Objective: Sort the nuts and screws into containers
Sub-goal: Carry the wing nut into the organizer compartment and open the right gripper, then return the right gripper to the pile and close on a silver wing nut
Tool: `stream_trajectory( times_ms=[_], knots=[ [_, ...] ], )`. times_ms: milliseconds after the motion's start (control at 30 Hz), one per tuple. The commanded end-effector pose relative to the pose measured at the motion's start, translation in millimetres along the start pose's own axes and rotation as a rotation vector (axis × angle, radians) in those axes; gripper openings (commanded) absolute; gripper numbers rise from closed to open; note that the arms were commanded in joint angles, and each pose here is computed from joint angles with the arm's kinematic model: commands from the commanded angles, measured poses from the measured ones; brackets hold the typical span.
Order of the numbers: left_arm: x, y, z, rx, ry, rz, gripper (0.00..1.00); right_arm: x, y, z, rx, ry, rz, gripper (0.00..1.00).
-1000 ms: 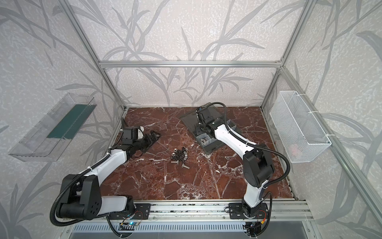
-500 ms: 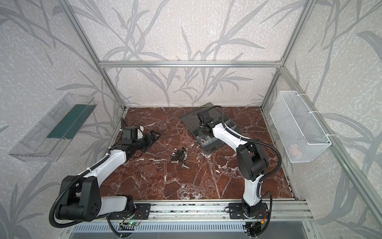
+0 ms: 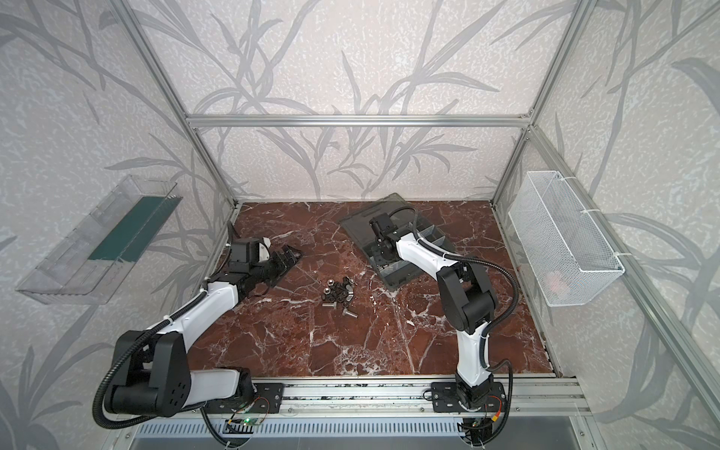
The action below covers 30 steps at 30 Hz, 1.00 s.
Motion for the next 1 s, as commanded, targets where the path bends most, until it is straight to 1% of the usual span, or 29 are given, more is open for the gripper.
stream_trajectory(
  times_ms=[0,67,133,233,267,333,367,467,567,667,733,833,967],
  knots=[
    [-4,-4,-1,0.001,-0.010,-0.025,0.99,7,0,-3,0.005,0.034,0.005,0.11],
    [-3,-4,-1,0.001,-0.009,-0.026,0.99,9,1,-4,0.006,0.040,0.006,0.14],
    [-4,-4,-1,0.000,-0.010,-0.025,0.99,10,0,-4,0.007,0.045,0.003,0.24],
    [-4,-4,-1,0.002,-0.011,-0.026,1.00,10,0,-3,0.002,0.043,0.005,0.38],
    [-4,-3,-1,0.001,-0.011,-0.025,1.00,8,1,-2,-0.006,0.038,0.009,0.45],
    [-5,-3,-1,0.003,-0.010,-0.023,0.99,2,0,2,-0.014,0.022,0.008,0.53],
    [-5,-4,-1,0.005,-0.011,-0.023,0.99,-4,-2,4,-0.016,0.011,0.001,0.55],
    [-7,-3,-1,0.008,-0.019,-0.017,0.99,-29,-4,12,-0.014,-0.055,0.012,0.58],
    [-9,-3,-1,0.008,-0.027,-0.009,1.00,-59,1,15,0.031,-0.121,0.064,0.59],
    [-10,-2,-1,0.007,-0.033,-0.002,0.99,-82,16,11,0.094,-0.174,0.156,0.59],
    [-10,-3,-1,0.009,-0.032,-0.005,1.00,-94,35,2,0.119,-0.207,0.209,0.60],
    [-9,-3,-1,0.010,-0.031,-0.006,0.99,-95,62,-10,0.136,-0.225,0.254,0.59],
    [-8,-4,0,0.011,-0.024,-0.011,1.00,-84,102,-29,0.135,-0.178,0.286,0.59]
  ],
)
Point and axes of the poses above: each gripper's point midway between its finger pads, its own x axis out along the fingers, its own y axis along the line the jaws close on, z = x × y, the point moved 7 cm from there along -x, back along the fingers, and after that the axes turned 10 degrees about -x, right-handed, at the moved point
